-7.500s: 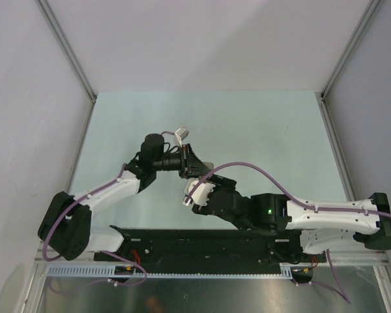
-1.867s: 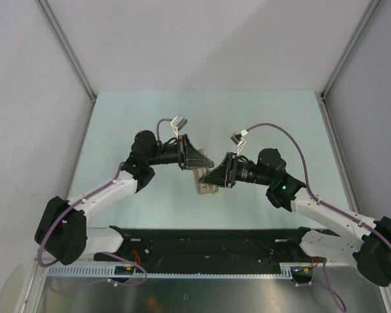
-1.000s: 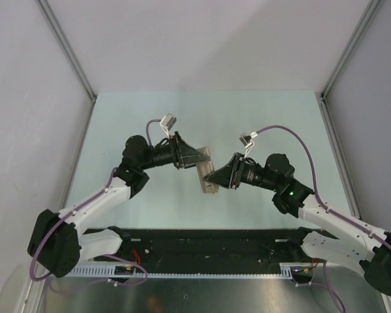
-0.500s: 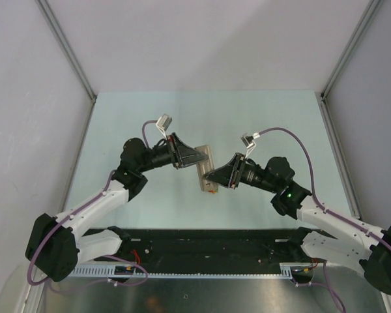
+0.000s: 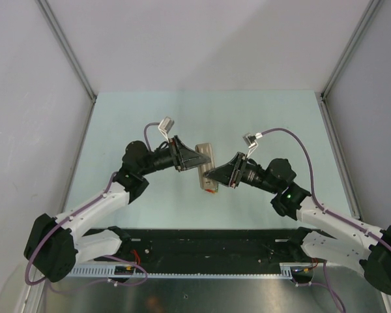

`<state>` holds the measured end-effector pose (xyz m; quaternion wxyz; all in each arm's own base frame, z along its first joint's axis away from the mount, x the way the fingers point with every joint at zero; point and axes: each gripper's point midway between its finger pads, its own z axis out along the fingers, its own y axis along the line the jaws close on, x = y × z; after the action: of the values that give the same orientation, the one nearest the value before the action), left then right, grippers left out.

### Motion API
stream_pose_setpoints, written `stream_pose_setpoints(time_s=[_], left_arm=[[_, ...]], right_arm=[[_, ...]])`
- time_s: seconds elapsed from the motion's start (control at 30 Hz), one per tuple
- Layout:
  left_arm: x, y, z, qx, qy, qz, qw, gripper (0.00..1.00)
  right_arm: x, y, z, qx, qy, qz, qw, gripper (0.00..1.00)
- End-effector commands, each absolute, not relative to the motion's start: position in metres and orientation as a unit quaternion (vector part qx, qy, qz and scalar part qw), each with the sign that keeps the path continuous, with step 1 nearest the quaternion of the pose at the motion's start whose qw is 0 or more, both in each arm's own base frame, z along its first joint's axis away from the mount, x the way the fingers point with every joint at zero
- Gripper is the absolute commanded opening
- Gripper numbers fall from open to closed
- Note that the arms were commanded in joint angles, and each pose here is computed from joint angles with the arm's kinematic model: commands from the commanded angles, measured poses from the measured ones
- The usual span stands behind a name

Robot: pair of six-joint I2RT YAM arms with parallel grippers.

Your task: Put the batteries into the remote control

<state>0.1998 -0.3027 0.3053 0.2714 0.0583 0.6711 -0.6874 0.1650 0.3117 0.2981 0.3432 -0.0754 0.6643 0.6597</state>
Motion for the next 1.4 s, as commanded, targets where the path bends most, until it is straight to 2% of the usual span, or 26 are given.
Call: stream_pose_setpoints(time_s=[0.0, 0.07, 0.17, 0.2, 0.33, 0.47, 0.57, 0.6, 0.67, 0.7, 0.8, 0.83, 0.9, 1.0, 1.03, 1.07, 1.2, 1.33, 1.37], left_arm=[[0.197, -0.302, 0.320, 0.077, 0.650, -0.693, 0.304, 0.42], [0.198, -0.302, 0.322, 0.077, 0.648, -0.693, 0.307, 0.33], [0.198, -0.303, 0.324, 0.078, 0.646, -0.694, 0.306, 0.32], [0.198, -0.303, 0.325, 0.080, 0.645, -0.695, 0.307, 0.32], [0.197, -0.306, 0.326, 0.083, 0.644, -0.697, 0.304, 0.44], [0.195, -0.308, 0.327, 0.086, 0.642, -0.699, 0.302, 0.47], [0.195, -0.308, 0.324, 0.085, 0.643, -0.699, 0.301, 0.36], [0.195, -0.308, 0.325, 0.085, 0.642, -0.699, 0.303, 0.26], [0.195, -0.307, 0.325, 0.083, 0.642, -0.698, 0.305, 0.11], [0.195, -0.307, 0.323, 0.081, 0.642, -0.698, 0.306, 0.00], [0.196, -0.306, 0.324, 0.076, 0.641, -0.699, 0.308, 0.00], [0.196, -0.306, 0.324, 0.073, 0.642, -0.700, 0.305, 0.00], [0.197, -0.306, 0.321, 0.067, 0.646, -0.700, 0.299, 0.00], [0.199, -0.308, 0.310, 0.054, 0.657, -0.699, 0.278, 0.00], [0.198, -0.308, 0.307, 0.051, 0.660, -0.699, 0.270, 0.00], [0.200, -0.309, 0.301, 0.045, 0.666, -0.697, 0.263, 0.00], [0.201, -0.309, 0.292, 0.033, 0.674, -0.695, 0.249, 0.00], [0.200, -0.312, 0.283, 0.017, 0.684, -0.696, 0.217, 0.00], [0.200, -0.312, 0.280, 0.014, 0.687, -0.696, 0.209, 0.00]], right_arm=[[0.160, 0.312, 0.323, -0.081, 0.628, 0.685, 0.361, 0.00], [0.158, 0.313, 0.323, -0.084, 0.628, 0.687, 0.356, 0.00], [0.156, 0.314, 0.322, -0.086, 0.628, 0.688, 0.353, 0.00], [0.156, 0.315, 0.321, -0.085, 0.629, 0.688, 0.352, 0.00], [0.155, 0.315, 0.322, -0.085, 0.628, 0.689, 0.353, 0.00], [0.154, 0.315, 0.324, -0.086, 0.626, 0.690, 0.353, 0.00], [0.154, 0.315, 0.323, -0.086, 0.627, 0.689, 0.352, 0.00], [0.154, 0.315, 0.324, -0.085, 0.627, 0.690, 0.353, 0.00], [0.154, 0.315, 0.322, -0.086, 0.628, 0.689, 0.352, 0.00], [0.154, 0.315, 0.322, -0.086, 0.628, 0.689, 0.352, 0.00], [0.153, 0.315, 0.319, -0.086, 0.634, 0.684, 0.350, 0.00], [0.152, 0.315, 0.318, -0.089, 0.635, 0.684, 0.348, 0.10], [0.153, 0.312, 0.318, -0.093, 0.642, 0.675, 0.352, 0.45], [0.165, 0.302, 0.301, -0.091, 0.684, 0.619, 0.374, 0.62], [0.164, 0.295, 0.316, -0.094, 0.679, 0.613, 0.392, 0.66], [0.167, 0.290, 0.302, -0.105, 0.704, 0.579, 0.397, 0.78], [0.176, 0.265, 0.310, -0.129, 0.734, 0.494, 0.447, 0.83], [0.174, 0.248, 0.308, -0.173, 0.765, 0.411, 0.465, 0.82], [0.174, 0.246, 0.314, -0.184, 0.763, 0.397, 0.476, 0.79]])
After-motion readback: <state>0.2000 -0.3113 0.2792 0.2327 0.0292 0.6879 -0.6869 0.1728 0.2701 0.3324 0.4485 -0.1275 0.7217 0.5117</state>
